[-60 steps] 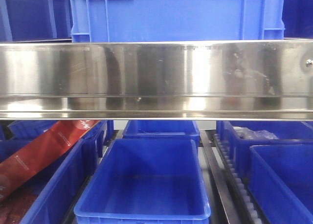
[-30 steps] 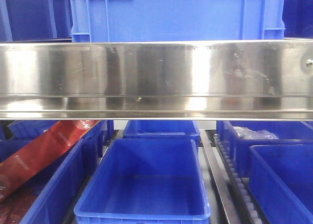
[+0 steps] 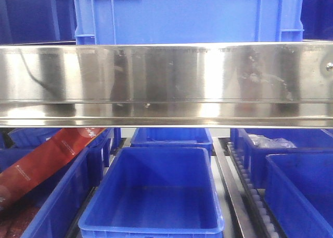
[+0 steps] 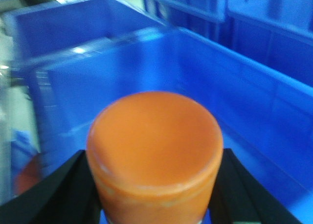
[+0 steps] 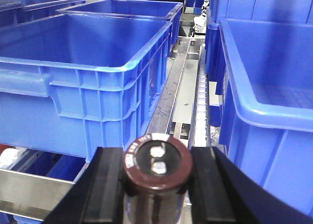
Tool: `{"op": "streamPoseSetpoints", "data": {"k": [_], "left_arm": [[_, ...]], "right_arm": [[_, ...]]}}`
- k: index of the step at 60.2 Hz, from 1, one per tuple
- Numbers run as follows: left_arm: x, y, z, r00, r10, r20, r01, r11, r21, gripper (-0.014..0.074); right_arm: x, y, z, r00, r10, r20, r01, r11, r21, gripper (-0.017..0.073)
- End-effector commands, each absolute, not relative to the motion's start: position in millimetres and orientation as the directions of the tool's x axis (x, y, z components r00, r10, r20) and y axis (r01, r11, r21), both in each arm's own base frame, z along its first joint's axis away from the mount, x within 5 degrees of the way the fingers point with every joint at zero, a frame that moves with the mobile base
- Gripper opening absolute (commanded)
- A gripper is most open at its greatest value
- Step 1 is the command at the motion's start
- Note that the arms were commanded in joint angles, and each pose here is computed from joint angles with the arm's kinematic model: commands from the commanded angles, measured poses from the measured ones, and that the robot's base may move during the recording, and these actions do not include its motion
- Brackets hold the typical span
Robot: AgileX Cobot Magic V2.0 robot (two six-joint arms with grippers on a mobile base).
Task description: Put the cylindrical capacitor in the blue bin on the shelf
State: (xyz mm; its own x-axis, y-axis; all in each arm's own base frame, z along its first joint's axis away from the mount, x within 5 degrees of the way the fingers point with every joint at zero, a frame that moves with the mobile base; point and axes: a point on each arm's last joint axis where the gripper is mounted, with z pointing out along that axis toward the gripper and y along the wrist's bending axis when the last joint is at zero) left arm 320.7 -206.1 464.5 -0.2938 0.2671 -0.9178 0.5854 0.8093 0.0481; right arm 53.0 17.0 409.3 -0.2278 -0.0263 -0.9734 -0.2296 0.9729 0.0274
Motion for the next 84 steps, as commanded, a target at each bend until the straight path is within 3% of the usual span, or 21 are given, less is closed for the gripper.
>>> {"op": "streamPoseSetpoints", "data": {"k": [1,12,17,21,33,38,42,55,62,66,75,84], "left_arm": [[335,-223,454,-0.278,0.26,-0.925,0.598,0.8,0.045,-0.0111],[361,-242,421,-0.316,0.269,-0.91,0.603,0.797,0.026,-0.0106],[365,-246,412,-0.338,0.273,-0.901,0.606,0.795,0.014,-0.0044],[367,-248,408,-0.35,0.27,-0.897,0.608,0.794,0.002,0.005],[367,-248,409,-0.353,0.268,-0.896,0.609,0.793,-0.003,0.0465],[363,-246,416,-0.355,0.272,-0.894,0.612,0.791,-0.003,0.0574],[359,-244,422,-0.353,0.271,-0.896,0.613,0.79,-0.002,0.0596],[334,-228,452,-0.355,0.284,-0.891,0.622,0.783,0.002,0.0519],[311,-213,467,-0.388,0.327,-0.862,0.628,0.778,0.012,0.0309],[294,-201,478,-0.409,0.358,-0.839,0.63,0.776,0.024,0.0132],[265,-181,489,-0.43,0.386,-0.817,0.632,0.774,0.033,-0.011],[230,-153,488,-0.421,0.35,-0.837,0.59,0.806,0.04,-0.0111]], "right_arm": [[53,17,414,-0.192,-0.02,-0.981,-0.228,0.973,0.025,-0.0162],[53,17,414,-0.192,-0.02,-0.981,-0.228,0.973,0.025,-0.0162],[53,17,414,-0.192,-0.019,-0.981,-0.228,0.973,0.026,-0.0162],[53,17,414,-0.192,-0.019,-0.981,-0.228,0.973,0.026,-0.0162],[53,17,414,-0.192,-0.019,-0.981,-0.228,0.973,0.026,-0.0162],[53,17,414,-0.196,-0.02,-0.98,-0.229,0.973,0.026,-0.0162],[53,17,414,-0.196,-0.02,-0.98,-0.229,0.973,0.026,-0.0162],[53,17,414,-0.196,-0.02,-0.98,-0.229,0.973,0.026,-0.0162],[53,17,414,-0.196,-0.02,-0.98,-0.229,0.973,0.026,-0.0162],[52,17,413,-0.199,-0.021,-0.98,-0.23,0.973,0.026,-0.0162],[53,17,413,-0.199,-0.021,-0.98,-0.229,0.973,0.026,-0.0162],[59,18,412,-0.217,-0.022,-0.976,-0.228,0.973,0.028,-0.0162]]}}
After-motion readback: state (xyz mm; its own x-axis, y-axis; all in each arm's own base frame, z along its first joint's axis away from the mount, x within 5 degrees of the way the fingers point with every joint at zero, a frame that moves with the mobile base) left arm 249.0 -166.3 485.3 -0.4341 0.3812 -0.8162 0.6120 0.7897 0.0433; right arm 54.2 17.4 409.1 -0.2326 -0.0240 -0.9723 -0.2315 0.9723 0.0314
